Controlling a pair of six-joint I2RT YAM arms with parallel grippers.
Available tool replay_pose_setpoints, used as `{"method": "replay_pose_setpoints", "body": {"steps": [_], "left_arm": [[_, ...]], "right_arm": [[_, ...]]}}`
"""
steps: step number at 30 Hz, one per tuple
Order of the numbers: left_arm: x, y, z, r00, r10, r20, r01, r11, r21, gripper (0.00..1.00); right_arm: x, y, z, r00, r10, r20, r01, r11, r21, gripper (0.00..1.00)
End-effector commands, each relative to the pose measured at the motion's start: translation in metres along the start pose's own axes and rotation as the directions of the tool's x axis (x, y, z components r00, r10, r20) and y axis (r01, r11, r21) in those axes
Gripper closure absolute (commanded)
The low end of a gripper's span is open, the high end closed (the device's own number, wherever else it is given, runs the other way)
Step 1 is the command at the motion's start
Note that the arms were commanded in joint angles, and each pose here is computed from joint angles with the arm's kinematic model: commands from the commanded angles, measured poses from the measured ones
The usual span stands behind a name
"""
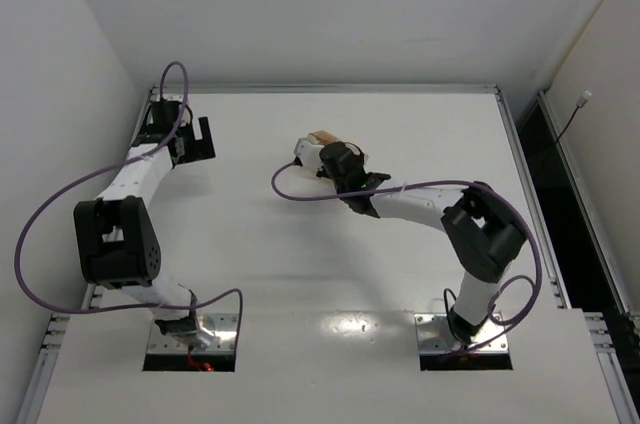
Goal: Build the wood block tower
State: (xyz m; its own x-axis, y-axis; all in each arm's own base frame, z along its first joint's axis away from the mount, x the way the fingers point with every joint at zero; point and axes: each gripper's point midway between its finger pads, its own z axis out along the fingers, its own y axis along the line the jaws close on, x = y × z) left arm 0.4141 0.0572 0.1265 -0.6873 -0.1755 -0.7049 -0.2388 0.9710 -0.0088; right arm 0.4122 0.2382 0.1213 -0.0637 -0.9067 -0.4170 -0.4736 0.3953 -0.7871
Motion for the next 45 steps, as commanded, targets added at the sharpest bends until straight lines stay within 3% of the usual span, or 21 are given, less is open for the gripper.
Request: {"method": "replay_pose_setpoints", "body": {"steps": [1, 9, 13, 22, 25, 27, 33, 36, 45], "left_arm": [[-0.010, 0.012, -0.005, 1.000, -0.007, 0.009, 0.007, 0.999, -0.037, 0.01], [-0.010, 0.020, -0.009, 1.000, -0.007, 0.013, 0.008, 0.997, -0.081, 0.01], [-0.012, 0.025, -0.007, 1.000, -0.013, 0.014, 0.015, 0.995, -0.097, 0.01], [-0.007, 0.024, 0.000, 1.000, -0.021, -0.012, 0.019, 0.995, -0.099, 0.01], [-0.006, 0.023, 0.004, 1.000, -0.020, -0.022, 0.018, 0.996, -0.091, 0.01], [-0.007, 0.022, 0.007, 0.999, -0.029, -0.023, 0.027, 0.995, -0.091, 0.01], [-0.009, 0.023, 0.010, 0.999, -0.029, -0.031, 0.025, 0.995, -0.102, 0.01], [-0.006, 0.023, 0.013, 0.999, -0.028, -0.040, 0.024, 0.994, -0.102, 0.01], [-0.008, 0.023, 0.017, 0.998, -0.037, -0.047, 0.032, 0.994, -0.104, 0.01]], "right_arm": [[-0.018, -0.059, -0.009, 0.992, 0.124, 0.039, -0.130, 0.931, 0.341, 1.00], [-0.023, -0.050, -0.020, 0.997, -0.015, 0.071, -0.019, 0.890, 0.455, 1.00], [-0.019, -0.038, -0.050, 0.982, -0.155, 0.106, 0.085, 0.871, 0.484, 1.00], [0.001, 0.002, -0.110, 0.932, -0.307, 0.194, 0.167, 0.836, 0.522, 1.00], [0.006, 0.008, -0.124, 0.925, -0.335, 0.181, 0.169, 0.787, 0.594, 1.00], [0.012, 0.016, -0.118, 0.921, -0.361, 0.146, 0.215, 0.783, 0.584, 1.00], [-0.005, 0.012, -0.112, 0.940, -0.306, 0.148, 0.159, 0.779, 0.606, 1.00], [-0.020, 0.014, -0.110, 0.924, -0.350, 0.155, 0.186, 0.764, 0.618, 1.00], [-0.040, 0.044, -0.105, 0.732, -0.675, 0.096, 0.483, 0.613, 0.625, 1.00]]}}
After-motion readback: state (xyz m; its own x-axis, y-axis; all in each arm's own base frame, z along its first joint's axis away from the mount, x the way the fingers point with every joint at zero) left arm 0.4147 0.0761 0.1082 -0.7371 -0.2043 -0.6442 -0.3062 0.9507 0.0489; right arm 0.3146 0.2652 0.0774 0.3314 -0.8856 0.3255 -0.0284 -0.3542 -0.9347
